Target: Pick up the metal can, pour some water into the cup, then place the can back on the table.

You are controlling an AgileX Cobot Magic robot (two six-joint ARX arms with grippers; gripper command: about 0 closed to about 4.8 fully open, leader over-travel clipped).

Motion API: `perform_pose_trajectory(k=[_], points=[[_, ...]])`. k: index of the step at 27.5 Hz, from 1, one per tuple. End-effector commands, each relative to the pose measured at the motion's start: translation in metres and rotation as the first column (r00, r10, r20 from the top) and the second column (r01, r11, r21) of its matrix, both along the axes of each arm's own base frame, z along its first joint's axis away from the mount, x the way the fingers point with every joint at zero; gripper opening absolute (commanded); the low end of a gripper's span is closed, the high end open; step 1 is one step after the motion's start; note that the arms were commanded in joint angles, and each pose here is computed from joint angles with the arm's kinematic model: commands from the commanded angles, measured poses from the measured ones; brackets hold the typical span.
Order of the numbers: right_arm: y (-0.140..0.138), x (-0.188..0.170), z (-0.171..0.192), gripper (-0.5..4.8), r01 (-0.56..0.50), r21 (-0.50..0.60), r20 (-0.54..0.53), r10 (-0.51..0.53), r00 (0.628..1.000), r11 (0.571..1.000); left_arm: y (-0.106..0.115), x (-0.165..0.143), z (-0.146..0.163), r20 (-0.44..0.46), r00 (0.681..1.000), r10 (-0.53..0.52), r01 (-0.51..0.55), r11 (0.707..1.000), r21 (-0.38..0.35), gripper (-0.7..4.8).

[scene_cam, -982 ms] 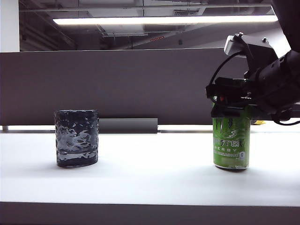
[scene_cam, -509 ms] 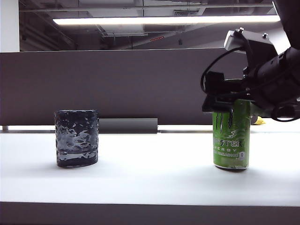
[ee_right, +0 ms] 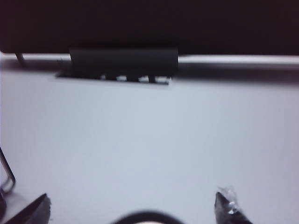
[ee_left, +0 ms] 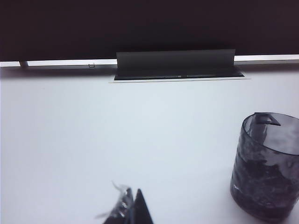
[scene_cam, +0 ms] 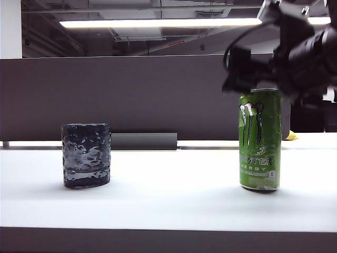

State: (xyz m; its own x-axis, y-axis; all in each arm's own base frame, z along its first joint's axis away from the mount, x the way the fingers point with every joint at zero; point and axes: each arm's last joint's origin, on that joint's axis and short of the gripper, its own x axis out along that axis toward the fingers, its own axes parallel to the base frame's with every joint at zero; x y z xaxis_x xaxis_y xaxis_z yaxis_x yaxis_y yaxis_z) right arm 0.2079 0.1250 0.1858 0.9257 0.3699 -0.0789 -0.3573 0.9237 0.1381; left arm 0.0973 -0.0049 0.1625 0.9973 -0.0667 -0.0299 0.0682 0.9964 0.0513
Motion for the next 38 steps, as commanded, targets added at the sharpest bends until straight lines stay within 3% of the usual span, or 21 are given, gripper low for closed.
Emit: perform_pose_trajectory(k=[1, 5, 6, 7, 8, 9, 13, 17, 21, 25, 27, 29, 31, 38], points=[[-0.003, -0.004, 0.022, 4.79, 0.004, 0.069, 0.102, -0.011, 0.995, 0.998, 0.0, 0.0, 0.002, 0.013, 1.0, 0.002, -0.002, 1.0, -0.001, -0.05], [-0.013, -0.02, 0.053, 4.79, 0.021, 0.09, 0.242, -0.042, 0.969, 0.996, 0.0, 0.0, 0.002, 0.013, 1.0, 0.002, -0.002, 1.0, -0.001, -0.05], [-0.017, -0.025, 0.062, 4.22, 0.02, 0.097, 0.284, -0.047, 0.958, 0.995, 0.0, 0.0, 0.002, 0.013, 1.0, 0.002, -0.002, 1.0, -0.001, -0.05], [-0.021, -0.033, 0.073, 2.85, 0.017, 0.119, 0.329, -0.055, 0.943, 0.993, 0.0, 0.0, 0.002, 0.014, 1.0, 0.002, -0.002, 1.0, -0.001, -0.05], [-0.027, -0.042, 0.083, 0.92, 0.014, 0.133, 0.375, -0.064, 0.925, 0.991, 0.0, 0.0, 0.002, 0.013, 1.0, 0.002, -0.002, 1.0, -0.001, -0.05], [-0.032, -0.05, 0.092, -0.12, 0.012, 0.149, 0.405, -0.072, 0.912, 0.989, 0.0, 0.0, 0.002, 0.013, 1.0, 0.002, -0.002, 1.0, -0.001, -0.05], [-0.056, -0.088, 0.117, 0.14, -0.009, 0.211, 0.489, -0.098, 0.867, 0.977, 0.0, 0.0, 0.002, 0.013, 1.0, 0.002, -0.002, 1.0, -0.001, -0.05], [-0.073, -0.114, 0.124, 0.13, -0.02, 0.231, 0.519, -0.105, 0.848, 0.973, 0.0, 0.0, 0.002, 0.013, 1.0, 0.002, -0.002, 1.0, -0.001, -0.05], [-0.09, -0.142, 0.13, 0.13, -0.041, 0.279, 0.584, -0.136, 0.8, 0.959, 0.0, 0.0, 0.002, 0.013, 1.0, 0.002, -0.002, 1.0, -0.001, -0.05], [-0.105, -0.165, 0.129, 0.13, 0.086, 0.134, 0.679, -0.154, 0.717, 0.987, 0.0, 0.0, 0.002, 0.013, 1.0, 0.002, -0.002, 1.0, -0.001, -0.05], [-0.109, -0.168, 0.118, 0.13, 0.176, 0.029, 0.655, -0.152, 0.74, 0.984, 0.0, 0.0, 0.002, 0.014, 1.0, 0.002, -0.002, 1.0, -0.001, -0.05], [-0.11, -0.158, 0.102, 0.13, 0.295, -0.054, 0.548, -0.219, 0.808, 0.954, 0.0, 0.0, 0.002, 0.013, 1.0, 0.002, -0.002, 1.0, -0.001, -0.05], [-0.114, -0.144, 0.08, 0.13, 0.389, -0.095, 0.449, -0.309, 0.838, 0.916, 0.0, 0.0, 0.002, 0.013, 1.0, 0.002, -0.002, 1.0, -0.001, -0.05], [-0.129, -0.12, 0.022, 0.13, 0.369, -0.07, 0.275, -0.337, 0.9, 0.927, 0.0, 0.0, 0.002, 0.013, 1.0, 0.002, -0.002, 1.0, -0.001, -0.05]])
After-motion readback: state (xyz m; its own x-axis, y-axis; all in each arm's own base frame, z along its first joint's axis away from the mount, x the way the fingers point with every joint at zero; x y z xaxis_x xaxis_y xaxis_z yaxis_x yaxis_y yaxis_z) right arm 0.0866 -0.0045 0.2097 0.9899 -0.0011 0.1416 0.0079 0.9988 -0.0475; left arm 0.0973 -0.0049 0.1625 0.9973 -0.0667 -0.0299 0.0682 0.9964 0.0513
